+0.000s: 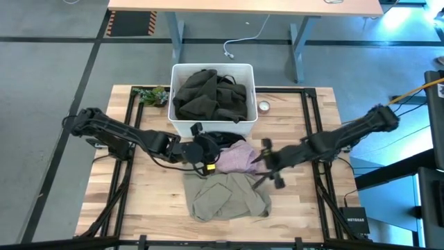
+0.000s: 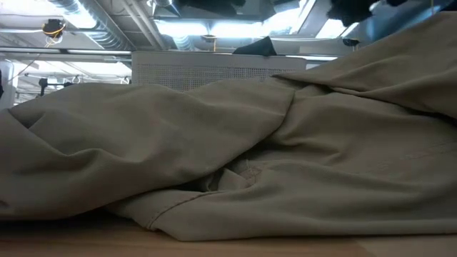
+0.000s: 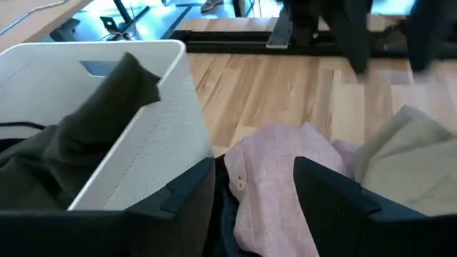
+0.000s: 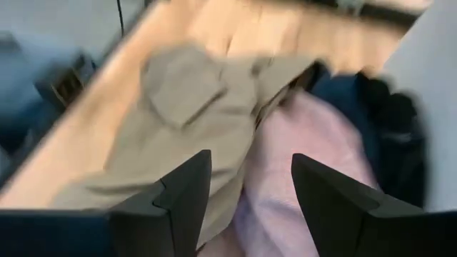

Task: Sort clothes
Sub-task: Put the brown shirt into the white laundry bin, then put the pink shirt into the white laundry bin

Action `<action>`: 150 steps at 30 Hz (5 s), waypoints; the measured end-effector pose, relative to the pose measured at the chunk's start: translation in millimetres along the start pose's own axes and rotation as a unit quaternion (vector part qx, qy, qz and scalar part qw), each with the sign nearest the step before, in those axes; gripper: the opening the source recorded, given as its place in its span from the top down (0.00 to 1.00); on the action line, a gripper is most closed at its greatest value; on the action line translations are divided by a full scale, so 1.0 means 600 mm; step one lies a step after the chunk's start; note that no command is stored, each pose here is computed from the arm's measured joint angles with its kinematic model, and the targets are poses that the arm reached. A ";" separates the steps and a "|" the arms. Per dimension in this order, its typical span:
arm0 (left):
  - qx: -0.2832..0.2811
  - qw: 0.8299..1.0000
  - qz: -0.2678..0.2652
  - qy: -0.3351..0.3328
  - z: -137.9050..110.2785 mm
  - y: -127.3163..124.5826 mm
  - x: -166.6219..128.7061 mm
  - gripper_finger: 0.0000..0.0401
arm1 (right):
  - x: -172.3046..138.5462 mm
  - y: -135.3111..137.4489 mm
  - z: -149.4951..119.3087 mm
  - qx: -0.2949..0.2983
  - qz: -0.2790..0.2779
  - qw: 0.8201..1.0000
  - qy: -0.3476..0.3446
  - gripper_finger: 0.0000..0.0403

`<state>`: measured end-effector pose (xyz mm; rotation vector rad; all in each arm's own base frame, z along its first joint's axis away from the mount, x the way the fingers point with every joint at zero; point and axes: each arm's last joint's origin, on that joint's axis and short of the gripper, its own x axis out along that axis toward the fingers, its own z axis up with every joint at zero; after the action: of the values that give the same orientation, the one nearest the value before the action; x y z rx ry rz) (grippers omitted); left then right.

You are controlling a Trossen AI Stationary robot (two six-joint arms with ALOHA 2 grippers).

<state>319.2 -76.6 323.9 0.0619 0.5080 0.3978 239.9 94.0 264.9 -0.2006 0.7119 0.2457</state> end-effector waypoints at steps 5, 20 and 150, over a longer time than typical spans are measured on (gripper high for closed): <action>-0.024 1.000 0.000 0.010 -0.002 0.004 -0.015 0.54 | 0.077 0.007 0.032 -0.022 -0.006 0.998 0.054 0.47; -0.009 1.000 0.007 0.017 -0.008 -0.001 -0.020 0.54 | 0.236 0.002 0.027 -0.058 0.013 0.989 0.137 0.47; -0.046 0.994 0.092 0.048 -0.032 0.004 -0.030 0.54 | -0.194 -0.350 0.272 0.040 -0.165 0.985 -0.016 0.29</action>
<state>294.6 -82.0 315.5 0.0011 0.5796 0.6060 316.4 -80.8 483.5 -0.2350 0.6439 -0.0960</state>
